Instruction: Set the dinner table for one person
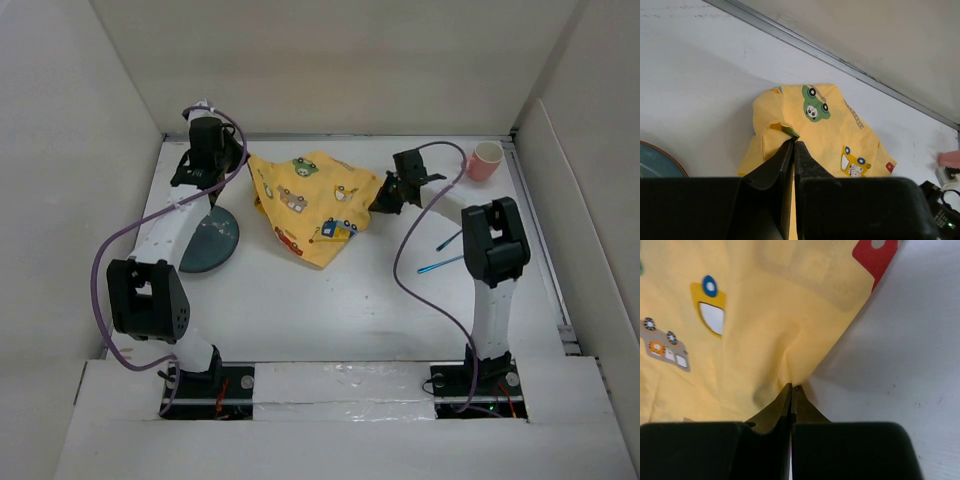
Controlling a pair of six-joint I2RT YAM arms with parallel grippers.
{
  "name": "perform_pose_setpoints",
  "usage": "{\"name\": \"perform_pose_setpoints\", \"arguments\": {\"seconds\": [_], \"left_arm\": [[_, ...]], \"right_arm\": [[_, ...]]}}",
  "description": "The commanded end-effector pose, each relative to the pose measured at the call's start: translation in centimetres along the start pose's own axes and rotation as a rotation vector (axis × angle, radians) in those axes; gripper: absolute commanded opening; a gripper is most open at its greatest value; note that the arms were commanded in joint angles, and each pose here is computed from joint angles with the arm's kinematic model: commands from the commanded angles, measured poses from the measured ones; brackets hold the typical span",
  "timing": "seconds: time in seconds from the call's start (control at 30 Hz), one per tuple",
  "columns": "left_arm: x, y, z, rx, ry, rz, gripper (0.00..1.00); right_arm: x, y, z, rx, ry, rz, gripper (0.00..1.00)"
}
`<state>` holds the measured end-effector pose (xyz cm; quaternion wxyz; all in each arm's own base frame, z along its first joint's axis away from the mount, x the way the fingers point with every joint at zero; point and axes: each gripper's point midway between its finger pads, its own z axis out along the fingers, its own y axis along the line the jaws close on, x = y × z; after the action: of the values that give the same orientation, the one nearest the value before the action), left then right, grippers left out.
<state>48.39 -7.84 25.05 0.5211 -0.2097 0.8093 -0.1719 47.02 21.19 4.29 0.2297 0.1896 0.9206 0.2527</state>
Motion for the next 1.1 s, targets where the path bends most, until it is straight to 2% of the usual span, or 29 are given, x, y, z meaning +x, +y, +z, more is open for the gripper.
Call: {"name": "perform_pose_setpoints", "arguments": {"seconds": [0.0, 0.03, 0.13, 0.17, 0.23, 0.27, 0.4, 0.47, 0.57, 0.7, 0.73, 0.77, 0.8, 0.87, 0.97, 1.03, 1.07], "left_arm": [[-5.1, -3.1, -1.7, 0.07, -0.122, 0.01, 0.0], [-5.6, -3.2, -2.0, 0.068, -0.135, 0.023, 0.0], [-8.1, -4.3, -3.5, 0.081, -0.188, 0.032, 0.0], [-8.6, -4.6, -4.1, 0.086, -0.197, 0.039, 0.0], [-10.8, -5.9, -5.9, 0.114, -0.241, 0.042, 0.0], [-11.2, -6.1, -6.7, 0.114, -0.247, 0.051, 0.0], [-13.3, -7.2, -10.3, 0.144, -0.296, 0.068, 0.0], [-13.3, -6.7, -11.2, 0.127, -0.306, 0.07, 0.0], [-11.0, -5.8, -10.6, 0.118, -0.263, 0.086, 0.0], [-4.1, -4.6, -9.5, 0.13, -0.138, 0.092, 0.0], [-2.7, -4.7, -9.5, 0.138, -0.119, 0.091, 0.0], [-1.5, -4.8, -9.4, 0.141, -0.108, 0.091, 0.0], [1.7, -4.8, -9.2, 0.146, -0.049, 0.108, 0.0], [5.5, -4.1, -8.9, 0.124, 0.022, 0.104, 0.0], [8.7, -2.9, -8.2, 0.116, 0.095, 0.054, 0.0], [10.8, -1.5, -7.7, 0.086, 0.136, 0.046, 0.0], [11.1, -1.1, -7.6, 0.075, 0.142, 0.045, 0.0]], "right_arm": [[-6.2, 6.1, -6.5, -0.143, -0.245, -0.074, 0.0], [-7.3, 7.7, -9.9, -0.182, -0.312, -0.119, 0.0], [-8.8, 8.7, -14.4, -0.201, -0.41, -0.174, 0.0], [-9.3, 10.1, -17.7, -0.237, -0.46, -0.197, 0.0], [-9.6, 10.1, -20.4, -0.226, -0.481, -0.22, 0.0], [-10.4, 10.7, -23.3, -0.242, -0.528, -0.223, 0.0], [-12.2, 10.0, -28.0, -0.247, -0.604, -0.209, 0.0], [-13.6, 9.4, -29.0, -0.25, -0.62, -0.191, 0.0], [-16.9, 8.9, -28.4, -0.233, -0.637, -0.168, 0.0], [-21.3, 8.0, -23.6, -0.218, -0.594, -0.146, 0.0], [-22.4, 7.7, -21.1, -0.212, -0.577, -0.14, 0.01], [-23.1, 6.8, -20.0, -0.186, -0.56, -0.113, 0.2], [-23.9, 6.2, -19.4, -0.177, -0.551, -0.092, 0.38], [-24.3, 6.5, -18.8, -0.194, -0.504, -0.09, 0.67], [-22.4, 7.0, -19.5, -0.179, -0.512, -0.133, 0.74], [-19.3, 6.4, -18.7, -0.15, -0.471, -0.166, 0.74], [-19.0, 6.5, -18.8, -0.16, -0.51, -0.177, 0.71]]}}
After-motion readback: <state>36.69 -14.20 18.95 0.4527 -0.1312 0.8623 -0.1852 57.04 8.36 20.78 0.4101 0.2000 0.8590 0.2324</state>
